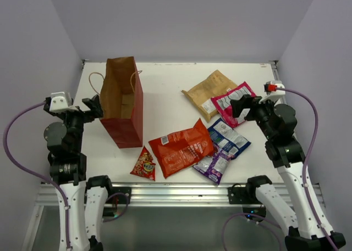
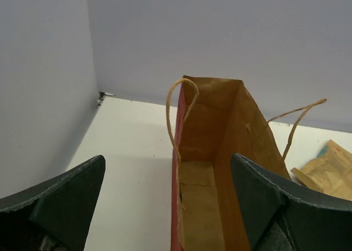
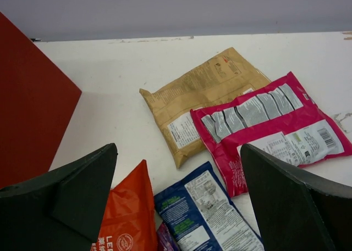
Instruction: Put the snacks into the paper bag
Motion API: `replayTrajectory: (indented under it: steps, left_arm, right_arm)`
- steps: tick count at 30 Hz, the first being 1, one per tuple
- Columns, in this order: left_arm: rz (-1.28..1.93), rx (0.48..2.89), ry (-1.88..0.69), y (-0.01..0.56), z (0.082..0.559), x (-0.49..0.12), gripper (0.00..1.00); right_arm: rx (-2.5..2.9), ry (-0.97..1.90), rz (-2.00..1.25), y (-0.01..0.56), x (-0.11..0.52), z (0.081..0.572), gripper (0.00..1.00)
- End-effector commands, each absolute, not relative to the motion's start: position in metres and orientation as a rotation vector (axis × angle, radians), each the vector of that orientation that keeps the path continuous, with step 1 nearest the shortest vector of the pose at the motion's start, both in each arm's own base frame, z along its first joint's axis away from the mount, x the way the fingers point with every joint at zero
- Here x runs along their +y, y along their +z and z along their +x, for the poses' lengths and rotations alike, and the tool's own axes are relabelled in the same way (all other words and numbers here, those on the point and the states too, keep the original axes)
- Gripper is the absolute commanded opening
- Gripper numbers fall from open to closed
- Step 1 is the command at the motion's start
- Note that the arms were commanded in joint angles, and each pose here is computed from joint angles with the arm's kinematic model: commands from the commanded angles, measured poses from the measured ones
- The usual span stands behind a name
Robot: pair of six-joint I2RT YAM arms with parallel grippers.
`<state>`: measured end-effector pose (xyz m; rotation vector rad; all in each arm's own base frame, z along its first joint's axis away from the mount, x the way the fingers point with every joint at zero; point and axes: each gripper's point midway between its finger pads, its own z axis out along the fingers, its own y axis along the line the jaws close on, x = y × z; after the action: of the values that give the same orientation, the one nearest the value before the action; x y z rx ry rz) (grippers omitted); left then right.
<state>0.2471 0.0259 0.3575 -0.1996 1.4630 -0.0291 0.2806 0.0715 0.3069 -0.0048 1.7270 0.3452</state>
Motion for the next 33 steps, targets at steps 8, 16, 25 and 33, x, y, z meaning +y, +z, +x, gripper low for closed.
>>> replayTrajectory:
  steps: [8, 16, 25, 33]
  left_arm:
    - [-0.116, 1.630, -0.237, 0.310, 0.298, -0.003, 0.91]
    - [-0.108, 1.630, -0.300, 0.311, 0.296, -0.013, 0.89]
    - [-0.156, 1.724, -0.271, 0.294, 0.298, -0.006, 0.72]
    - [-0.143, 1.733, -0.287, 0.294, 0.300, -0.008, 0.42]
  right_arm:
    - [1.732, 0.421, -0.113, 0.307, 0.090, 0.278, 0.99]
    - [1.773, 0.433, -0.113, 0.289, 0.094, 0.286, 0.99]
    - [1.788, 0.442, -0.114, 0.284, 0.096, 0.288, 0.98]
    - [1.807, 0.551, -0.187, 0.278, 0.115, 0.285, 0.66]
